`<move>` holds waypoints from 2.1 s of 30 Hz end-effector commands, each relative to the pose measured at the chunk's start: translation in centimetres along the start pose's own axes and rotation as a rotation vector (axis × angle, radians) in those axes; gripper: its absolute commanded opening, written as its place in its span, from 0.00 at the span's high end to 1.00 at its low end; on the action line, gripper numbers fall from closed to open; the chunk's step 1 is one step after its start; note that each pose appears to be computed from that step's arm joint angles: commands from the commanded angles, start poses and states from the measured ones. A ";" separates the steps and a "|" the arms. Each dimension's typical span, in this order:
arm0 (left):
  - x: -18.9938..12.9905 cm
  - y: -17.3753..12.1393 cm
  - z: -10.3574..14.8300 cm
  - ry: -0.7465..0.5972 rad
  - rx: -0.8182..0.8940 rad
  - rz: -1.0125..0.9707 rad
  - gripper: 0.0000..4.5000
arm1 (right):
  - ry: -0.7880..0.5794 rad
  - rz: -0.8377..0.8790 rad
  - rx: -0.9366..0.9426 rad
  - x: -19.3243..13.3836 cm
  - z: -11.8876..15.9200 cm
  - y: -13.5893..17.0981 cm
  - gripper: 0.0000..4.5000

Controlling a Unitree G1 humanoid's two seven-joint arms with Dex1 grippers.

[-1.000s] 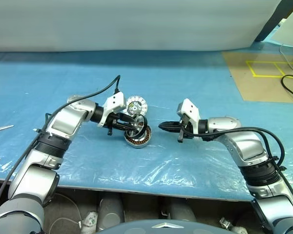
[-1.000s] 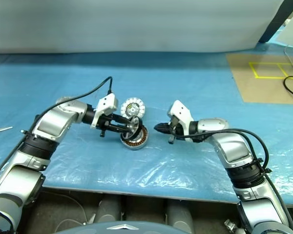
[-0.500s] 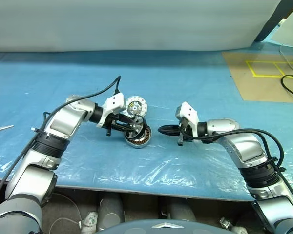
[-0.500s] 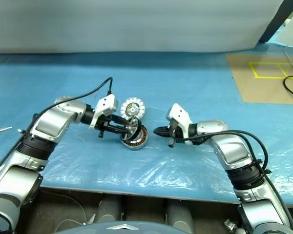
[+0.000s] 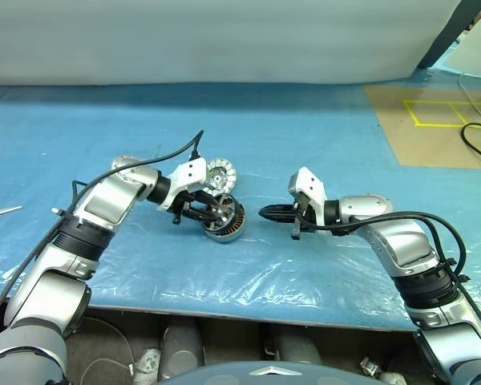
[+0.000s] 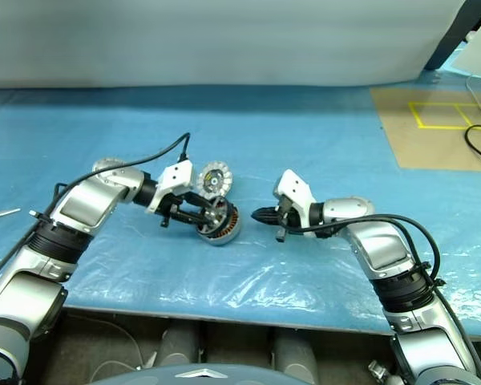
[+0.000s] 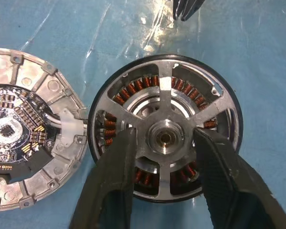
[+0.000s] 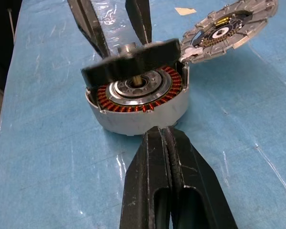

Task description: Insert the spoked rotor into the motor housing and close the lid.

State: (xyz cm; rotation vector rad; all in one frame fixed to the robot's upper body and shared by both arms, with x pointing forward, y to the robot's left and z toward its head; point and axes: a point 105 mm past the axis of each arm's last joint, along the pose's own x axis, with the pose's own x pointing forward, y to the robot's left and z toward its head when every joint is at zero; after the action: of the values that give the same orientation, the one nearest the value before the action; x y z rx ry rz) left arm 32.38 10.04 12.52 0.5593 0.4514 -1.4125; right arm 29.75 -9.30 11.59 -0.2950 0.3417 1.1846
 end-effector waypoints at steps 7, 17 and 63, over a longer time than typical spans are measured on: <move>-1.2 1.0 4.3 -0.195 -0.014 0.029 0.01 | -0.034 -0.003 -0.045 0.2 1.0 0.3 1.00; 1.4 0.9 2.8 -0.262 -0.101 0.137 0.01 | -0.055 -0.036 -0.049 0.3 1.3 -0.2 1.00; 5.6 -2.3 -2.2 -0.261 -0.232 0.229 1.00 | -0.078 -0.063 -0.054 0.8 1.6 -0.9 1.00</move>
State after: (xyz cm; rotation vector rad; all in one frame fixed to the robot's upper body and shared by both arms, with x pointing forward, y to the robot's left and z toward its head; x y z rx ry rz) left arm 31.74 6.92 9.15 0.2740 0.2395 -1.1553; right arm 30.76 -8.66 11.53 -0.2869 0.2853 1.1349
